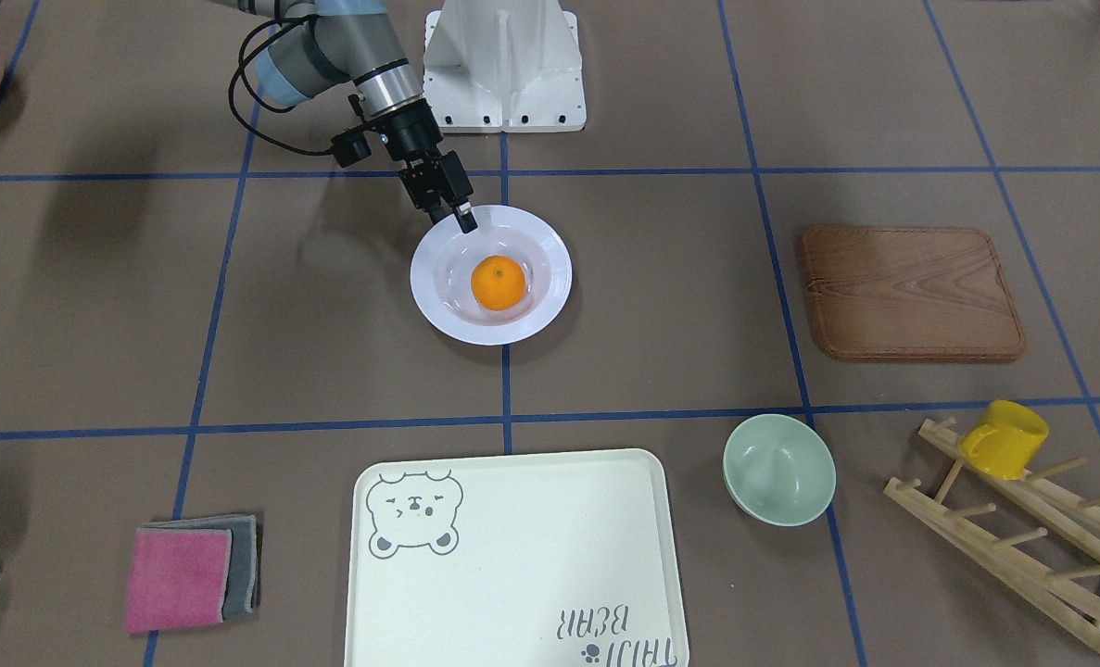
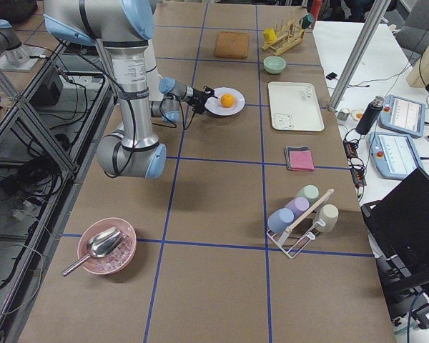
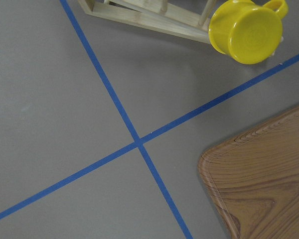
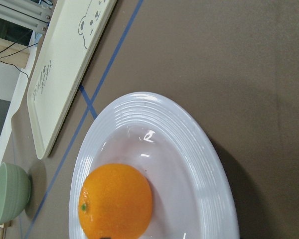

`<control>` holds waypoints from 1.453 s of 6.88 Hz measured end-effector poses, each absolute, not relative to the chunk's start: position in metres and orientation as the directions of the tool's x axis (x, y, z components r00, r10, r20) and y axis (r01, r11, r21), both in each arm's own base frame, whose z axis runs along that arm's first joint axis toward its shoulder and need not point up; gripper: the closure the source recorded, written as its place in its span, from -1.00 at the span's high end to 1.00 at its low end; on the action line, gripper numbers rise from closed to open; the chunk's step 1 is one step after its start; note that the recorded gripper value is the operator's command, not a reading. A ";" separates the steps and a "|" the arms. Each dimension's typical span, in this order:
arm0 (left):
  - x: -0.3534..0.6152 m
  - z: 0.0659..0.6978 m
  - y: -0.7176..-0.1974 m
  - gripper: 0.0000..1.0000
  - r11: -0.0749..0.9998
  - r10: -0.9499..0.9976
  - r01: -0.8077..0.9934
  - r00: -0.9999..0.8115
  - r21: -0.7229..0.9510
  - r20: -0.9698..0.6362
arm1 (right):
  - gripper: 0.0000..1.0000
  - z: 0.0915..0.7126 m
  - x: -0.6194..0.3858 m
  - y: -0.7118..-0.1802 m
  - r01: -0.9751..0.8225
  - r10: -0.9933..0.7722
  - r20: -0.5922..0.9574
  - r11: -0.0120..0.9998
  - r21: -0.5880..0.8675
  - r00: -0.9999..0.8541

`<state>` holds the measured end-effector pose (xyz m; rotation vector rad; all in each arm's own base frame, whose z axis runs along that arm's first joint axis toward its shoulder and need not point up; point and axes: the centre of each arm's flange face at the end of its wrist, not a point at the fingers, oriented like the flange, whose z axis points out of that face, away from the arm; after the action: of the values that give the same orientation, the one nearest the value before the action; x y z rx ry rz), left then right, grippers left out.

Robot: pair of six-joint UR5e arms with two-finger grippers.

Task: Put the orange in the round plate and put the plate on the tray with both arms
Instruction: 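Grip the near rim of the white plate with the right gripper, then slide the plate with the orange away from the robot onto the cream tray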

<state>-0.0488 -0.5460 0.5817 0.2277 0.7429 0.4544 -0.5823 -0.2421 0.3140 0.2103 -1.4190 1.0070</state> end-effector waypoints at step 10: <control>-0.050 0.592 -0.535 0.98 0.925 0.380 -0.254 0.668 0.284 -0.640 | -1.00 0.263 -0.525 -0.342 -0.609 0.408 0.739 0.419 -0.674 -0.537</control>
<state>-0.0497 -0.5348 0.5915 0.1760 0.7602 0.3600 -0.5246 -0.3419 0.2628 0.1771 -1.6988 1.3058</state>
